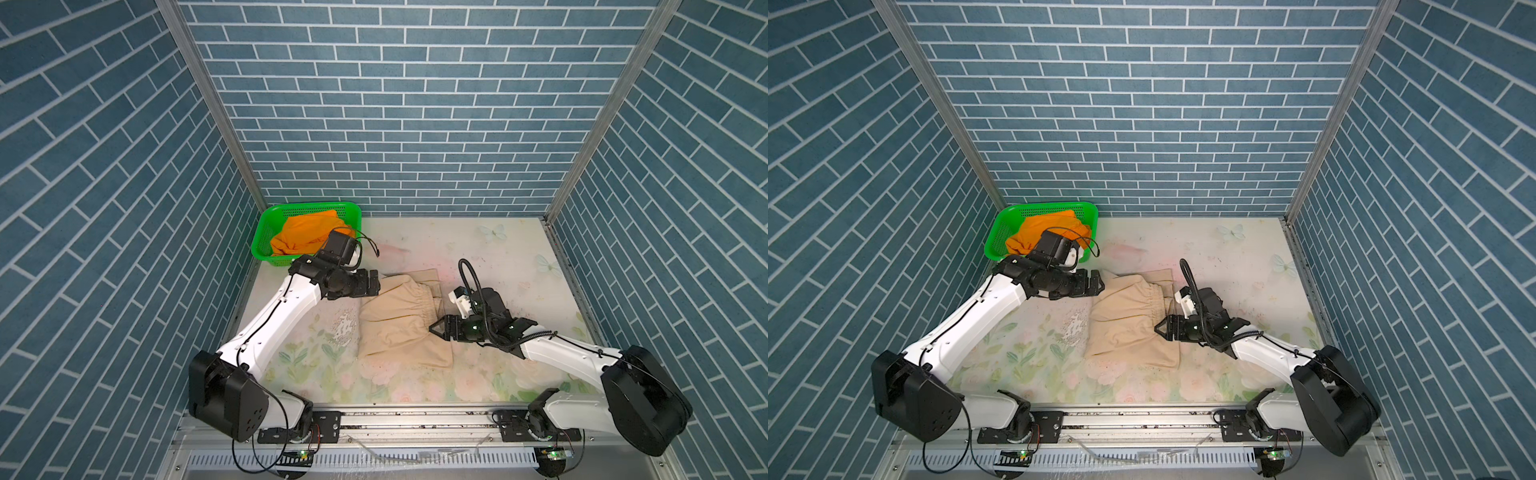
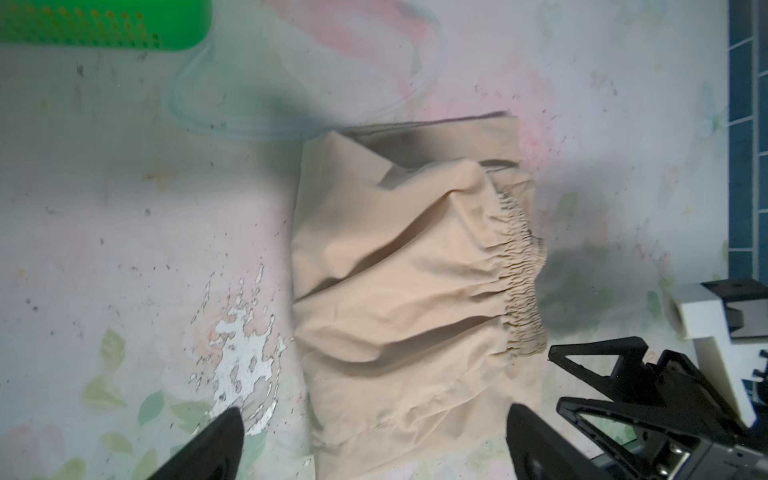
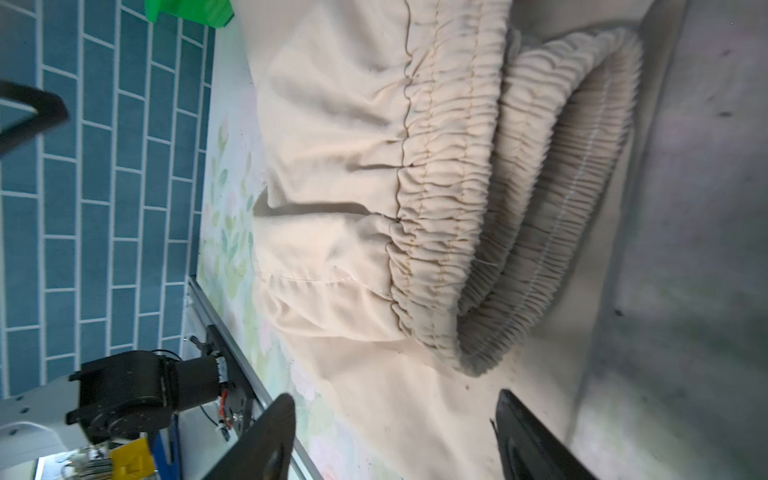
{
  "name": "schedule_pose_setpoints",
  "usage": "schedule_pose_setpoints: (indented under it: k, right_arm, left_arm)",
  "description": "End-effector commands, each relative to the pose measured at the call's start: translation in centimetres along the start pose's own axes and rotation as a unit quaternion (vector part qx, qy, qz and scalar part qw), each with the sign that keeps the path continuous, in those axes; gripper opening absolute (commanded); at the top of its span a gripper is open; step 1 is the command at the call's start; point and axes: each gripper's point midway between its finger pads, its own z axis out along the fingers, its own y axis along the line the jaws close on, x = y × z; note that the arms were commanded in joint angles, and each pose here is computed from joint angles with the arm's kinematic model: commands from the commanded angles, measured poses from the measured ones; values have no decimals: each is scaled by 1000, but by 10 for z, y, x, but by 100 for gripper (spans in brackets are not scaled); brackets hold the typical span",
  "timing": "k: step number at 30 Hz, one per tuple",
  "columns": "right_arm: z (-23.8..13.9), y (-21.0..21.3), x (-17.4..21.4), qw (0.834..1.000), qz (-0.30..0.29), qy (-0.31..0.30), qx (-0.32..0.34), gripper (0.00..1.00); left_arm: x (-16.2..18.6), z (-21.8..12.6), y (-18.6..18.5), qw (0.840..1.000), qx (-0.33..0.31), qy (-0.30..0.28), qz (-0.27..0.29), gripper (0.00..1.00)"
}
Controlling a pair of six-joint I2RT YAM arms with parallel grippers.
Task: Fold and stack the shorts
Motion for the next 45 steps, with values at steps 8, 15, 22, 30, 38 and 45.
schedule_pose_setpoints:
  k: [8,15,22,30,38,45]
  right_arm:
    - [19,1,-7,995,89,-3,-48,77]
    - [26,-17,-2,995,97,-6,-31,77]
    - [38,-19,-20,995,89,-32,-37,77]
    - [44,-26,-33,997,62,-47,-15,67]
    - [32,-7,-40,998,33,-43,-18,0]
    - [-2,6,-28,998,49,-29,9,0]
  left_arm:
    - [12,25,13,999,13,12,-28,100]
    - [11,32,15,1000,8,20,-22,100]
    - [12,33,14,999,11,24,-19,100]
    - [17,35,18,999,4,30,-16,100]
    - [22,44,18,999,16,27,-12,100]
    - [6,56,2,998,57,-5,36,100]
